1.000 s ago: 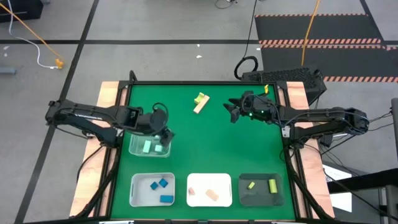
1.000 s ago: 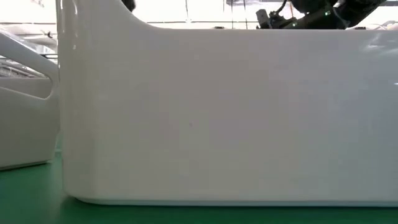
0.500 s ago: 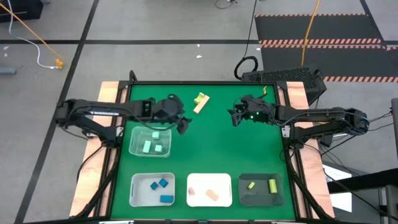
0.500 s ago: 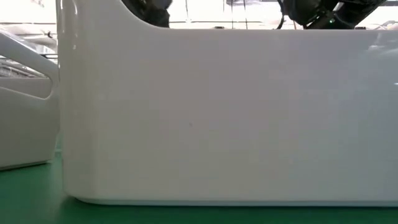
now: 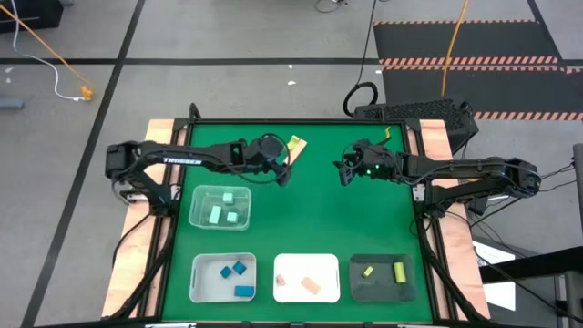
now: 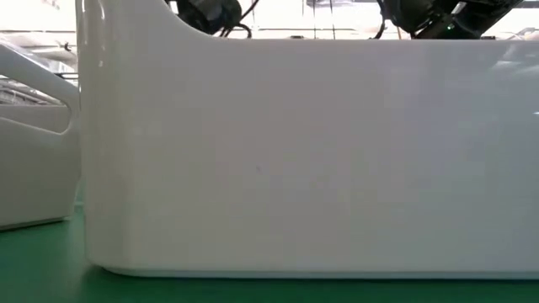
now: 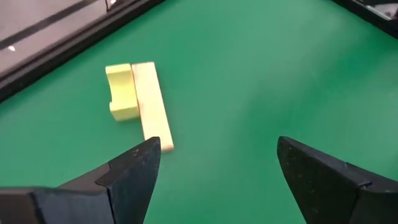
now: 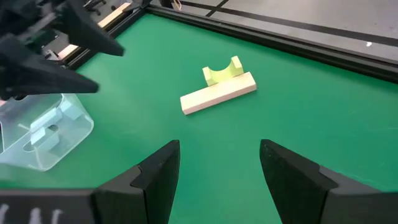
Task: Sort & place blocks by color
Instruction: Put the pink block into the white bin
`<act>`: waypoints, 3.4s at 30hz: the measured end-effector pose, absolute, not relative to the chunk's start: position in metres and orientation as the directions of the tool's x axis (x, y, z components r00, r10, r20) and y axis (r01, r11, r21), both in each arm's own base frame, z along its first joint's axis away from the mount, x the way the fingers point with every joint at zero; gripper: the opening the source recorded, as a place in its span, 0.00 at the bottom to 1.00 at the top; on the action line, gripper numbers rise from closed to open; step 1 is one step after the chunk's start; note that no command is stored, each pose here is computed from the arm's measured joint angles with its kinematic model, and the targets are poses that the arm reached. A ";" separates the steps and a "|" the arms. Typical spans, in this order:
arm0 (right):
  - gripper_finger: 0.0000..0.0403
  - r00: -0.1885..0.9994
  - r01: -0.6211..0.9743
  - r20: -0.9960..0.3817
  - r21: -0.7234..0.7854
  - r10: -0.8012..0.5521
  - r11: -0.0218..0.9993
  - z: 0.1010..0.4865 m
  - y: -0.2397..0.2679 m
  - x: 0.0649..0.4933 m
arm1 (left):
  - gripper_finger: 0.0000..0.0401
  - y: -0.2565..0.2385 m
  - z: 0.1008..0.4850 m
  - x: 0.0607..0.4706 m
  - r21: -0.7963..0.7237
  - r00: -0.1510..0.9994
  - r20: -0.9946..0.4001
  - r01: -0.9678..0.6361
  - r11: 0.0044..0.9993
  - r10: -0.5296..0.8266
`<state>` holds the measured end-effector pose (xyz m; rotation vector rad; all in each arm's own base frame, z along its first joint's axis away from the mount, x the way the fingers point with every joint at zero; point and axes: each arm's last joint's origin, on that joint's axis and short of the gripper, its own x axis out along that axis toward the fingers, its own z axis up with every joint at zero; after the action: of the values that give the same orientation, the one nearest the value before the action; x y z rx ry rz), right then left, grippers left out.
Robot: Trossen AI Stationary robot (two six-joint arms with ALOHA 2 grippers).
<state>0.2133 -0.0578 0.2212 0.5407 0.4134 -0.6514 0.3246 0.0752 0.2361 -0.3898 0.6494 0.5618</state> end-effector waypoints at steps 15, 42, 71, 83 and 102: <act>0.53 0.740 0.651 -0.491 0.354 -0.459 0.672 0.224 -0.058 0.215 | 0.81 0.115 0.175 0.344 -0.173 0.552 -0.725 -0.725 0.667 0.412; 0.53 0.741 0.650 -0.490 0.354 -0.458 0.672 0.224 -0.058 0.215 | 0.81 0.139 0.121 0.358 -0.243 0.549 -0.746 -0.750 0.615 0.376; 0.53 0.742 0.650 -0.490 0.355 -0.458 0.673 0.224 -0.058 0.215 | 0.32 0.112 0.163 0.356 -0.421 0.686 -0.714 -0.581 0.697 0.141; 0.53 0.742 0.650 -0.490 0.354 -0.458 0.672 0.224 -0.058 0.215 | 0.32 0.057 0.235 0.351 -0.475 0.836 -0.544 -0.380 0.794 0.074; 0.53 0.907 0.420 -0.325 0.710 -0.267 0.566 0.241 -0.054 0.225 | 0.32 0.032 0.248 0.353 -0.521 0.842 -0.470 -0.507 0.686 0.266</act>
<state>0.2254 -0.0538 0.2414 0.8821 0.1887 -0.4066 0.3526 0.0325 0.2483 -0.6885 0.3756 0.4443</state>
